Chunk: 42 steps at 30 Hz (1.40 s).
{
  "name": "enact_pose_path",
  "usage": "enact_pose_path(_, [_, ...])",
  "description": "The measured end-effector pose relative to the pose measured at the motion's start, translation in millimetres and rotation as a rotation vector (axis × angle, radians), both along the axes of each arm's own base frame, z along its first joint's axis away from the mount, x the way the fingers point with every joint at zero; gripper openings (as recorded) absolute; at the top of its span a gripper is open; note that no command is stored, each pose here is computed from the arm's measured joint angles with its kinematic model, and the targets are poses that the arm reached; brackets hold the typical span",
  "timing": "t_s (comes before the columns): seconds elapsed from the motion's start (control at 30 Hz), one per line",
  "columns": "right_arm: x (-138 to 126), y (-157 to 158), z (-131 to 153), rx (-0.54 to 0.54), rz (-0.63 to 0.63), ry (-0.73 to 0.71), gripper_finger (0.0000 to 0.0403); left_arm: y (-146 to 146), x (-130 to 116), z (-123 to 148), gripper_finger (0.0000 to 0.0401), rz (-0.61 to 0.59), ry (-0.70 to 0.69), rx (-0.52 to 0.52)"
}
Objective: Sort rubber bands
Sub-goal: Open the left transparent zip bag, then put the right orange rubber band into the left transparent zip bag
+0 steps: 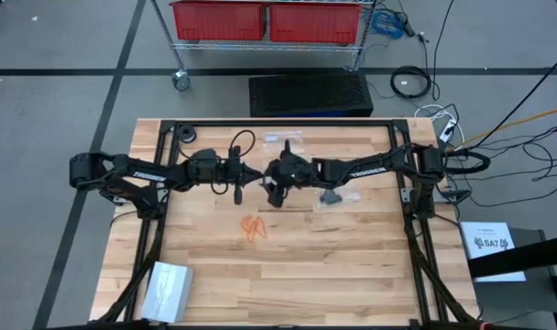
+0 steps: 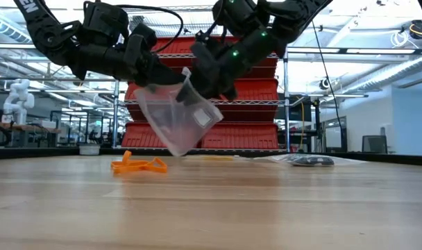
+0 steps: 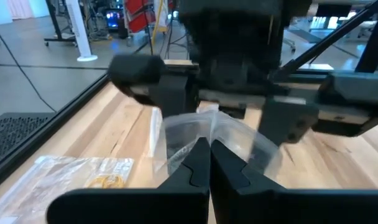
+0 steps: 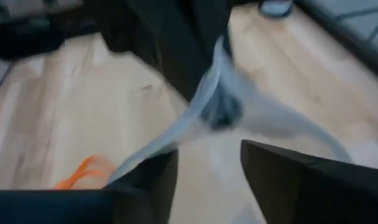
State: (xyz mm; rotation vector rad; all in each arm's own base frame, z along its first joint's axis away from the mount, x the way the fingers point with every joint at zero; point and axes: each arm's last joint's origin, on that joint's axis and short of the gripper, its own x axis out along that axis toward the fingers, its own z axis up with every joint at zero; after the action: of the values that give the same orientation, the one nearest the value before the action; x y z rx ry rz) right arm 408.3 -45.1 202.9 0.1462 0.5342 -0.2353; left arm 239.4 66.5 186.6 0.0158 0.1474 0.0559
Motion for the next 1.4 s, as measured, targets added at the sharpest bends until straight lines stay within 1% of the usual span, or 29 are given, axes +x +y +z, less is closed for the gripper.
enact_pose_path(0.1, [-1.8,1.1,-3.2,0.036,0.010,0.033,0.0190,-0.3,0.1,0.4,0.0000,-0.004,-0.006,-0.018])
enact_pose_path(0.23, [-6.0,1.6,-0.7,0.041,0.009,0.072,0.0208,-0.3,0.1,0.5,0.0000,-0.004,-0.006,-0.021])
enact_pose_path(0.47, [-19.3,2.9,28.4,0.038,0.009,0.051,0.0210,-0.3,0.1,0.7,0.0000,-0.003,-0.009,-0.020])
enact_pose_path(0.77, [-49.5,6.8,67.3,0.035,0.013,0.070,0.0210,0.0,0.0,0.4,0.0000,-0.001,-0.005,-0.015])
enact_pose_path(0.9, [-63.0,15.5,84.7,0.033,0.026,0.058,0.0210,0.9,-0.2,0.3,0.0000,0.010,-0.003,-0.003])
enact_pose_path(1.0, [-65.3,28.8,91.0,0.055,0.049,0.034,0.0210,1.4,-0.3,0.3,0.0000,0.011,-0.002,0.017])
enact_pose_path(1.07, [-62.2,40.4,86.4,0.076,0.068,0.045,0.0210,3.2,-0.8,0.3,0.0000,0.016,-0.001,0.031])
enact_pose_path(1.13, [-54.8,54.4,73.4,0.105,0.087,0.081,0.0210,6.0,-1.6,0.3,0.0000,0.030,-0.001,0.032])
enact_pose_path(1.23, [-37.6,73.5,40.9,0.153,0.096,0.142,0.0210,10.3,-3.0,0.5,0.0000,0.049,-0.002,0.035])
enact_pose_path(1.4, [-10.3,90.3,-12.6,0.227,0.060,0.167,0.0210,13.8,-4.1,0.6,0.0000,0.063,-0.002,0.036])
